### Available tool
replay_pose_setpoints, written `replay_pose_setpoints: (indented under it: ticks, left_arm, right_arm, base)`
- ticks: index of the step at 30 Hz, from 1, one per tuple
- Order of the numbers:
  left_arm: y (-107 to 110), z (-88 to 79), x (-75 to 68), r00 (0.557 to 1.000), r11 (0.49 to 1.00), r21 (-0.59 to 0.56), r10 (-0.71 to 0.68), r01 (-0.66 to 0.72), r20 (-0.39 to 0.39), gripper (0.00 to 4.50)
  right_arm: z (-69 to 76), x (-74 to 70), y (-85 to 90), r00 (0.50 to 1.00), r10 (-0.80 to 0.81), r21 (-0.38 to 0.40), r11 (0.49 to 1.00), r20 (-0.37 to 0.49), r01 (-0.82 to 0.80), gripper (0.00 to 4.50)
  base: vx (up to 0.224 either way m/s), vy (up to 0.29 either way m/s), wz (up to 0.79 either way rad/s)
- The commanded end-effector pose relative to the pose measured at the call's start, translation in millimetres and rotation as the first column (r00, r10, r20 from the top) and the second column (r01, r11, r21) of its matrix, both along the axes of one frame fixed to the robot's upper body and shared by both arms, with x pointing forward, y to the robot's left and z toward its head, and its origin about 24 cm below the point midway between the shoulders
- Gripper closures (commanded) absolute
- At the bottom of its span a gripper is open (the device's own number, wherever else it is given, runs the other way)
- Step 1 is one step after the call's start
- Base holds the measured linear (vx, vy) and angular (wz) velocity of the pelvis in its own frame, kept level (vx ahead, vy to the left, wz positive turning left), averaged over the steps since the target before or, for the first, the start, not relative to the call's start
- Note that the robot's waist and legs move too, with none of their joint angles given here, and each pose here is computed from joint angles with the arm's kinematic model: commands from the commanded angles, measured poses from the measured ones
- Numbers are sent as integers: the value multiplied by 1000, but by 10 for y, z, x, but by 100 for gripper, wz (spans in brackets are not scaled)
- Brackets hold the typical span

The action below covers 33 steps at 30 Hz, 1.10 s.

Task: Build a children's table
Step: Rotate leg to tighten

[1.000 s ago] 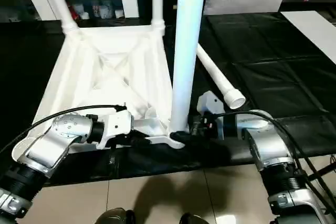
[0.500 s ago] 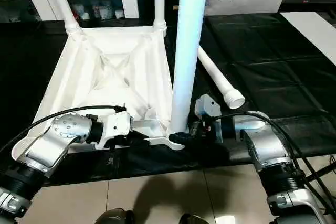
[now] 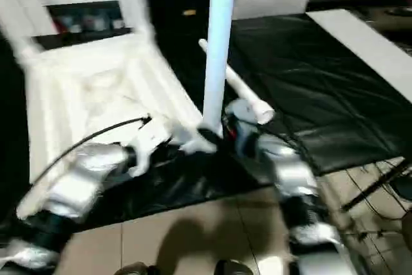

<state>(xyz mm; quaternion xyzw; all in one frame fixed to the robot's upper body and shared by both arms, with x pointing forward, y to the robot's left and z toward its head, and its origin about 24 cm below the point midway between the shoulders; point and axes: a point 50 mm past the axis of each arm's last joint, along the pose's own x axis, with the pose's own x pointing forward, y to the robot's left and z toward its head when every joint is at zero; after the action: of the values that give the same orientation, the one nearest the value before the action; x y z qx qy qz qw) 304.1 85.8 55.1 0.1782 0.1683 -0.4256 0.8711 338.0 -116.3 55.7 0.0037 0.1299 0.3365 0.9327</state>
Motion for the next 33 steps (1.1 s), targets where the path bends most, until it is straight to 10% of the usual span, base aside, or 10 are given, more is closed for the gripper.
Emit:
replay_pose_setpoints:
  ticks: [1, 16, 33]
  left_arm:
    - [-266, 79, 38, 998, 999, -38, 30, -28, 59, 450]
    - [-182, 72, 65, 995, 999, 28, 37, -40, 94, 450]
    - [221, -17, -144, 920, 917, 116, -389, 383, 40, 450]
  right_arm:
    - [-28, 1, 336, 999, 7, 39, 999, -50, -5, 185]
    - [37, -42, 53, 999, -4, 88, 996, 41, 1, 30]
    - [256, -260, -558, 919, 377, -83, 925, 114, -370, 10]
  base:
    - [0, 0, 0]
    - [0, 0, 0]
    - [0, 0, 0]
